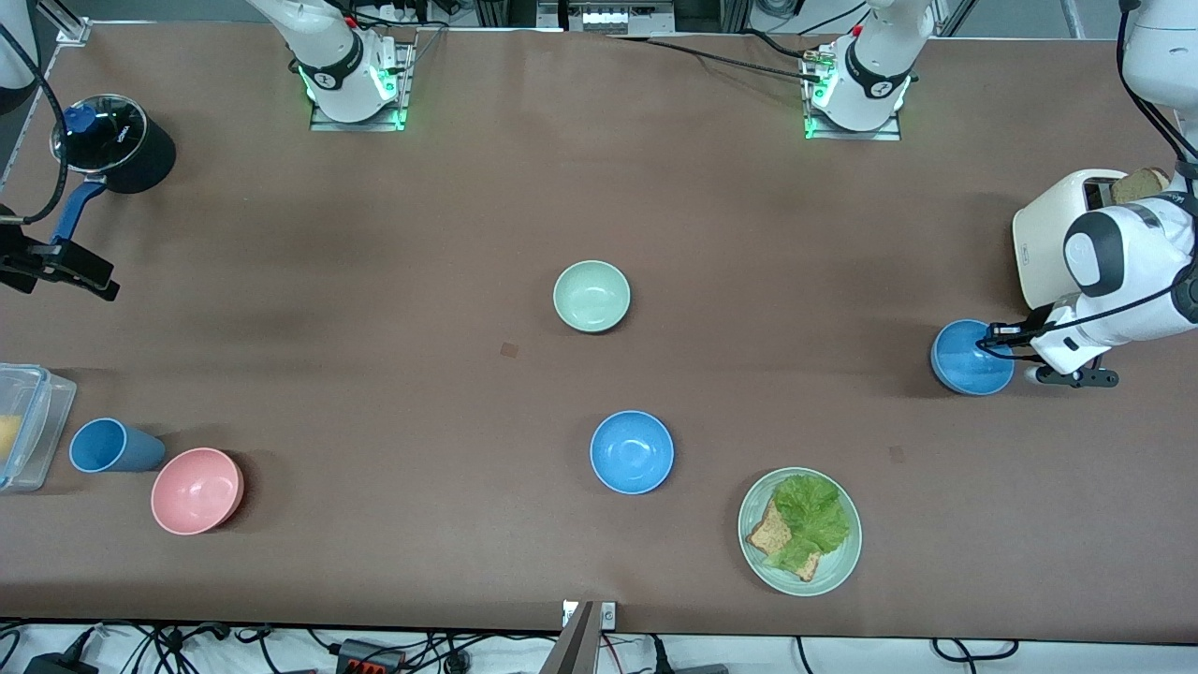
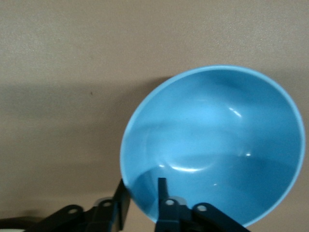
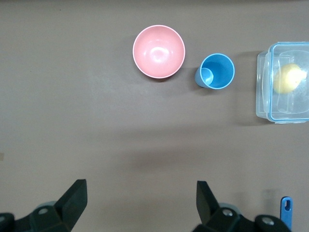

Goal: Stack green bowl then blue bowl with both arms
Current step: 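Grasp the rim of the blue bowl with the left gripper, then carry the blue bowl over the green bowl with the left gripper, then lower the blue bowl into the green bowl and open the left gripper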

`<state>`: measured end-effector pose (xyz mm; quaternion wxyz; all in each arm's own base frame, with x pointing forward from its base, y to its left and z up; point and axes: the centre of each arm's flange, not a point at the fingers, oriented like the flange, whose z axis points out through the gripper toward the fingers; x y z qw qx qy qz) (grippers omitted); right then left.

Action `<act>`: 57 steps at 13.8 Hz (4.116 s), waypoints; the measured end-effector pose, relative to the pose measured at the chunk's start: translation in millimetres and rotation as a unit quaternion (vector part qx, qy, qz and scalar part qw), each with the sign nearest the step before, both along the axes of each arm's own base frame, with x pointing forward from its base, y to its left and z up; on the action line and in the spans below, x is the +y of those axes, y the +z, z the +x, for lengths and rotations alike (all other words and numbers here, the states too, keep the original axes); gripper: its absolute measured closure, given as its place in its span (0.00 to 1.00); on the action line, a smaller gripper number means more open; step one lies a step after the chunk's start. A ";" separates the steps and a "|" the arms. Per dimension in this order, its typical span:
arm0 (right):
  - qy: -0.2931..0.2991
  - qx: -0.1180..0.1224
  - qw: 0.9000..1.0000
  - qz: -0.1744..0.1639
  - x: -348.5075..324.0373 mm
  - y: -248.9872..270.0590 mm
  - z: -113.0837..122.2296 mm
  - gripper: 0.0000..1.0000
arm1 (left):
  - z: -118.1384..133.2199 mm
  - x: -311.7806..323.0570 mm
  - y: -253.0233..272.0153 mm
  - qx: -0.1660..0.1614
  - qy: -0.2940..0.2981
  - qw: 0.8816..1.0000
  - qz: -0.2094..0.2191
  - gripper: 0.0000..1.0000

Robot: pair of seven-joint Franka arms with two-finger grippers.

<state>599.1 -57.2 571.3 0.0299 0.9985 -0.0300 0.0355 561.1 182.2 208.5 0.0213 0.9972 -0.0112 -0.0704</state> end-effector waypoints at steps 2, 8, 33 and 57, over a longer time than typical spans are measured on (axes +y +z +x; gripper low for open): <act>0.004 0.001 1.000 0.001 5.0 -1.0 0.3 0.00 | 1.2 -1.4 0.1 -0.002 0.000 1.000 -0.001 0.83; 0.012 0.042 0.999 0.017 19.9 -11.0 -7.0 0.00 | 6.6 -6.3 5.4 -0.009 0.007 1.000 -0.010 0.96; 0.031 0.026 0.999 0.025 17.9 -7.0 0.7 0.00 | 5.2 -497.7 166.4 0.111 0.347 0.929 -0.063 0.96; 0.050 0.031 0.998 0.029 37.4 13.3 -39.7 0.00 | -100.7 -600.4 72.8 0.085 0.455 0.881 -0.099 0.96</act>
